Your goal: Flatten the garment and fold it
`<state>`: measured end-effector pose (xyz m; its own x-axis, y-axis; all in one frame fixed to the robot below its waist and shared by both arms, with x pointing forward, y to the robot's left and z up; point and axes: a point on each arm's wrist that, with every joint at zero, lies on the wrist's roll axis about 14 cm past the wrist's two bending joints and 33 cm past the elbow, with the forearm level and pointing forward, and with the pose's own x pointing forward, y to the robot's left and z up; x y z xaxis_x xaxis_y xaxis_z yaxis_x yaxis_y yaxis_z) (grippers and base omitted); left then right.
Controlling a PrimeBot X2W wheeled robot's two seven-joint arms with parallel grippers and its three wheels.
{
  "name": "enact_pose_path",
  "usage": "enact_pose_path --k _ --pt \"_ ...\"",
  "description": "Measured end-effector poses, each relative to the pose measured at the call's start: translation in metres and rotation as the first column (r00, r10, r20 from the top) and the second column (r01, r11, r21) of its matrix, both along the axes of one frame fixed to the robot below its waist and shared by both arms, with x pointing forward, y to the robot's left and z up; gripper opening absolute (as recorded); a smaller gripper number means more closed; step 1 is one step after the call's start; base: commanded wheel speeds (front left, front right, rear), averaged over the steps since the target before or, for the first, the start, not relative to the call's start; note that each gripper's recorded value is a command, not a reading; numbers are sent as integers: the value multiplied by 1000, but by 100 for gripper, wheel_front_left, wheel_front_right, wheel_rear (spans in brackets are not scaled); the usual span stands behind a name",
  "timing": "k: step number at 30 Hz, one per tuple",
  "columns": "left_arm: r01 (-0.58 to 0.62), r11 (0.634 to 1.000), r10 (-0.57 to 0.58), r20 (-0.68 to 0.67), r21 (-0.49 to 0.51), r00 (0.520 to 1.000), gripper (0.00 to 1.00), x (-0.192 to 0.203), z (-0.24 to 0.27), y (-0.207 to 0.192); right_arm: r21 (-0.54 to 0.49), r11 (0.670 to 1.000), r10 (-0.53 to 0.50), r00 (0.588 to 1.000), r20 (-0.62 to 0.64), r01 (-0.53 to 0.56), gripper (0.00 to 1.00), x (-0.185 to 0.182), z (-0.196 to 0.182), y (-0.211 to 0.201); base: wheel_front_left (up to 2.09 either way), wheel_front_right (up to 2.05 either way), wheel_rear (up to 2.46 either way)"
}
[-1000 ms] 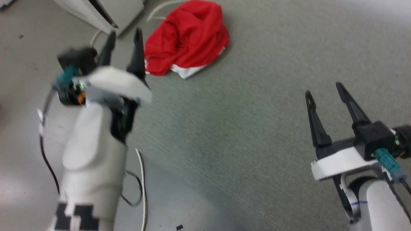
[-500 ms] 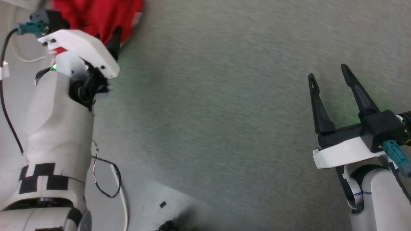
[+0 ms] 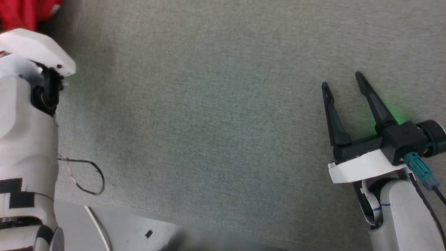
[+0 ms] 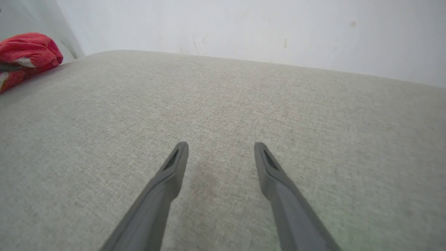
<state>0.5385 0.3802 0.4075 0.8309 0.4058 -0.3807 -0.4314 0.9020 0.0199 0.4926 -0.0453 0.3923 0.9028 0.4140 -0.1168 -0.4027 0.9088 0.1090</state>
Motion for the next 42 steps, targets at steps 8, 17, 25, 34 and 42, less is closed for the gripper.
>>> enact_pose_path --k 8,17,25,34,42 --pt "14 958 -117 347 286 931 0 14 135 1 24 998 -62 998 29 62 100 -19 29 -23 0 0 0" --pt "153 899 -402 635 410 660 0 4 301 -98 56 991 -126 982 140 119 100 -45 89 -46 0 0 0" --pt "435 809 -572 699 395 429 0 -6 346 -228 60 976 -216 954 206 208 100 -68 120 -81 0 0 0" --pt "803 566 -712 601 186 362 0 -17 269 -385 64 934 -355 904 239 350 100 -99 136 -135 0 0 0" --pt "919 366 -918 105 -149 383 0 -65 88 -450 56 893 -447 860 246 448 100 -120 138 -170 0 0 0"
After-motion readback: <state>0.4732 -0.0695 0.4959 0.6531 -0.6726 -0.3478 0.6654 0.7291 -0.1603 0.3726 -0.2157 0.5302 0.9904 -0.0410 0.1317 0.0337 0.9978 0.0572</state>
